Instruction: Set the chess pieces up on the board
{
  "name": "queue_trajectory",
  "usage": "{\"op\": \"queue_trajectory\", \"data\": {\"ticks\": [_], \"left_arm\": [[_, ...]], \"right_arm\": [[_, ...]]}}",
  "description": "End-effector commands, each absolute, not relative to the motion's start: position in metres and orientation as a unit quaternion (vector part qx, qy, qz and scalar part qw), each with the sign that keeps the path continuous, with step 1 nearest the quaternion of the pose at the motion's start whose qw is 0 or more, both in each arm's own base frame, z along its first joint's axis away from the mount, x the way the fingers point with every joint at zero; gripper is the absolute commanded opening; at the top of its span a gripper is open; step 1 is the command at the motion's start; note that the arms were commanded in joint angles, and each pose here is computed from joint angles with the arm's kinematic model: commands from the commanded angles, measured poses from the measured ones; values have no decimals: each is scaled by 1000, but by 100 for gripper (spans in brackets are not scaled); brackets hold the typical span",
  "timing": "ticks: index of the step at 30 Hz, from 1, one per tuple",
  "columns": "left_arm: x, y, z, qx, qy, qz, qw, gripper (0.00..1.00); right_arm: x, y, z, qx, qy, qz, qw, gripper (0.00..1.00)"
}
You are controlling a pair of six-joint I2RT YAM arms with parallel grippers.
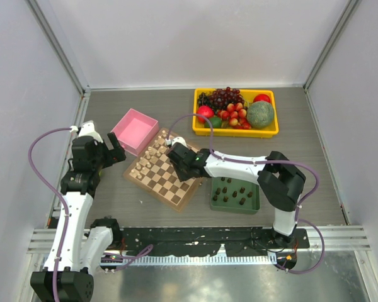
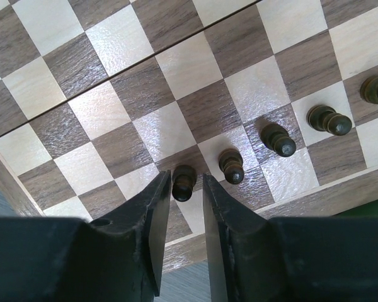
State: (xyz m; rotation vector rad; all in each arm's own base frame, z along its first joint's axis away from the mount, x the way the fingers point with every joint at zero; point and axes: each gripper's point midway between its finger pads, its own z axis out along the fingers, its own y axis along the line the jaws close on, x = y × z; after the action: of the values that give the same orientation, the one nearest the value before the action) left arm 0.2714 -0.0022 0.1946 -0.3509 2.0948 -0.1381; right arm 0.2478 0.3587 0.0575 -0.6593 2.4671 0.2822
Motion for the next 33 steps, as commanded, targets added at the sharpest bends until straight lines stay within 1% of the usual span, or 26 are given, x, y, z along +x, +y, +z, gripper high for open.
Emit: {"op": "queue_trajectory", "data": {"ticks": [1,8,11,12,13,14,15,16,17,18,19,21,23,24,25,26,29,33], "left_arm": [[277,-4,215,-145,846,-69,508,99],[278,-4,215,-145,846,-69,508,99],[277,-4,215,-146,846,-68,508,99],[277,-4,214,-145,847,-69,507,99],[277,-3,216,-146,845,-67,510,99],[277,-3,215,-146,846,-67,508,99],[277,-4,216,-145,845,-68,510,99],[277,-4,216,-146,846,-69,509,99],[277,-4,215,-146,846,-68,508,99],[277,-4,216,-144,846,-69,509,99],[277,-5,216,-145,846,-70,509,99],[276,-4,216,-145,845,-69,510,99],[276,-5,217,-144,845,-70,511,99],[276,-5,215,-145,846,-70,509,99],[276,-5,215,-145,846,-71,508,99],[276,-5,216,-145,845,-71,509,99],[276,-5,216,-145,845,-71,509,99],[276,-5,215,-145,846,-71,508,99]], "right_arm": [[258,369,87,-246,908,128,314,34],[250,379,127,-254,891,183,329,36],[248,372,157,-250,878,199,357,38],[247,365,156,-252,877,191,361,39],[250,355,170,-241,872,188,383,39],[249,345,164,-239,875,176,382,40],[254,331,175,-223,873,170,399,40],[254,317,167,-214,879,159,394,40],[260,301,176,-192,879,157,407,40],[258,286,165,-178,887,148,400,40],[265,270,170,-149,889,147,408,40],[268,236,158,-105,900,138,401,40],[261,199,126,-71,918,117,371,40],[263,185,125,-53,919,117,372,40],[255,174,108,-47,927,108,355,40],[255,163,106,-32,929,106,354,40],[248,142,88,-13,937,87,339,40],[248,131,74,-5,947,61,316,40]]}}
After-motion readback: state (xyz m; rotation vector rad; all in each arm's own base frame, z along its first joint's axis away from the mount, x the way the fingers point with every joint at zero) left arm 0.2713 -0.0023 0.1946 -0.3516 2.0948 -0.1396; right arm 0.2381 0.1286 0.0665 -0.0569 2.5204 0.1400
